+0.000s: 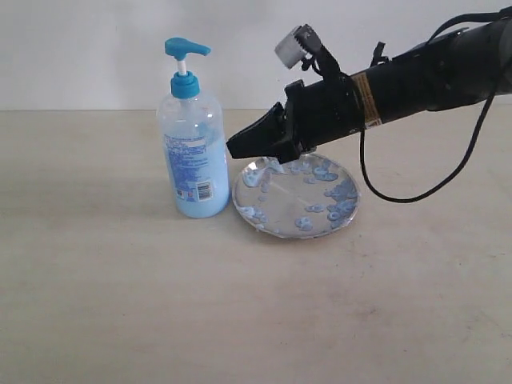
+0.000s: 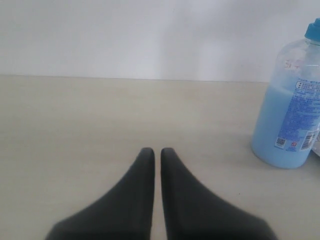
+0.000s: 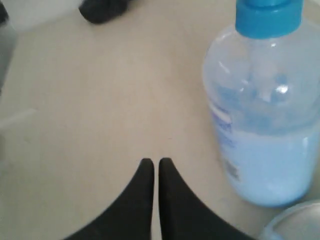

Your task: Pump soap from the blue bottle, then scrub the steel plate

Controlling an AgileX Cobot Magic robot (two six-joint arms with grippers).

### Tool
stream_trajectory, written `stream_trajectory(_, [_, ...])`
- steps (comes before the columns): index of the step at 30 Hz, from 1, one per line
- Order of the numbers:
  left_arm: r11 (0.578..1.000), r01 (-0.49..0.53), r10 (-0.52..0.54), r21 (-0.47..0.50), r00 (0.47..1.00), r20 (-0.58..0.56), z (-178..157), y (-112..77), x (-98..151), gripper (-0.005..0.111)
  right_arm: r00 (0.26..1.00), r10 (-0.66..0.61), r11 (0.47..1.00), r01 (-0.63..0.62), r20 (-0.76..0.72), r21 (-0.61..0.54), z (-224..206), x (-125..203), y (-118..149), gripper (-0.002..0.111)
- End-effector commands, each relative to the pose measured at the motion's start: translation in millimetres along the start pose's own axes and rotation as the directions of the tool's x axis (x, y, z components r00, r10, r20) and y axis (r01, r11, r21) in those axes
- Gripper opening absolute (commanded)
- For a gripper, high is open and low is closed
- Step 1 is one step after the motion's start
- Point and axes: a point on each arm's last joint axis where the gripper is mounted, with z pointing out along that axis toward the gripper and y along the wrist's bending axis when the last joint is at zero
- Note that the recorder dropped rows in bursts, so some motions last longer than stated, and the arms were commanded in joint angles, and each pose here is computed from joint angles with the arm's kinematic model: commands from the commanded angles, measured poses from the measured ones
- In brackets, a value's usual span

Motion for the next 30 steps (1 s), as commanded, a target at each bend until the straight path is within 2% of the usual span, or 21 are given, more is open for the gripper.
stream_trajectory(1, [1.000, 0.007, -0.007, 0.000, 1.000, -0.006, 0, 0.1, 2, 0.004, 0.899, 0.439, 0.893, -0.437, -0.009, -0.111, -20, 2, 0, 0.000])
stream_trajectory(4, [1.000, 0.007, -0.007, 0.000, 1.000, -0.006, 0, 0.1, 2, 0.004, 0.757, 0.654, 0.753, -0.651, -0.007, -0.100, -37, 5, -7, 0.000])
stream_trajectory(7, [1.000, 0.007, -0.007, 0.000, 1.000, -0.006, 0, 0.1, 2, 0.004, 0.742, 0.671, 0.737, -0.669, -0.017, -0.093, -41, 19, -2, 0.000])
stream_trajectory(11, [1.000, 0.007, -0.007, 0.000, 1.000, -0.006, 0, 0.1, 2, 0.004, 0.690, 0.719, 0.684, -0.724, -0.085, -0.089, -34, 63, 14, 0.000])
stream_trajectory(12, [1.000, 0.007, -0.007, 0.000, 1.000, -0.006, 0, 0.1, 2, 0.004, 0.695, 0.713, 0.689, -0.719, -0.095, -0.089, -33, 71, 18, 0.000])
stream_trajectory(15, [1.000, 0.007, -0.007, 0.000, 1.000, -0.006, 0, 0.1, 2, 0.004, 0.638, 0.761, 0.634, -0.770, -0.114, -0.077, -37, 92, 25, 0.000])
stream_trajectory(16, [1.000, 0.007, -0.007, 0.000, 1.000, -0.006, 0, 0.1, 2, 0.004, 0.640, 0.761, 0.638, -0.768, -0.102, -0.056, -39, 95, 23, 0.000])
stream_trajectory(19, [1.000, 0.007, -0.007, 0.000, 1.000, -0.004, 0, 0.0, 1, 0.004, 0.659, 0.752, 0.656, -0.747, -0.007, 0.107, -52, 102, 3, 0.000])
stream_trajectory(22, [1.000, 0.007, -0.007, 0.001, 1.000, -0.002, 0, 0.0, 1, 0.004, 0.737, 0.670, 0.692, -0.664, 0.090, 0.283, -74, 95, -15, 0.000])
stream_trajectory(24, [1.000, 0.007, -0.007, 0.001, 1.000, -0.002, 0, 0.0, 1, 0.004, 0.831, 0.544, 0.738, -0.541, 0.118, 0.403, -90, 82, -24, 0.000])
stream_trajectory(26, [1.000, 0.007, -0.007, 0.001, 1.000, -0.002, 0, 0.0, 1, 0.004, 0.927, 0.364, 0.781, -0.359, 0.095, 0.512, -105, 61, -27, 0.000])
stream_trajectory(28, [1.000, 0.007, -0.007, 0.001, 1.000, -0.002, 0, 0.0, 1, 0.004, 0.982, 0.185, 0.775, -0.176, 0.048, 0.606, -120, 38, -28, 0.000])
stream_trajectory(30, [1.000, 0.007, -0.007, 0.001, 1.000, -0.002, 0, 0.0, 1, 0.004, 0.999, 0.042, 0.718, -0.037, 0.010, 0.695, -136, 11, -29, 0.000])
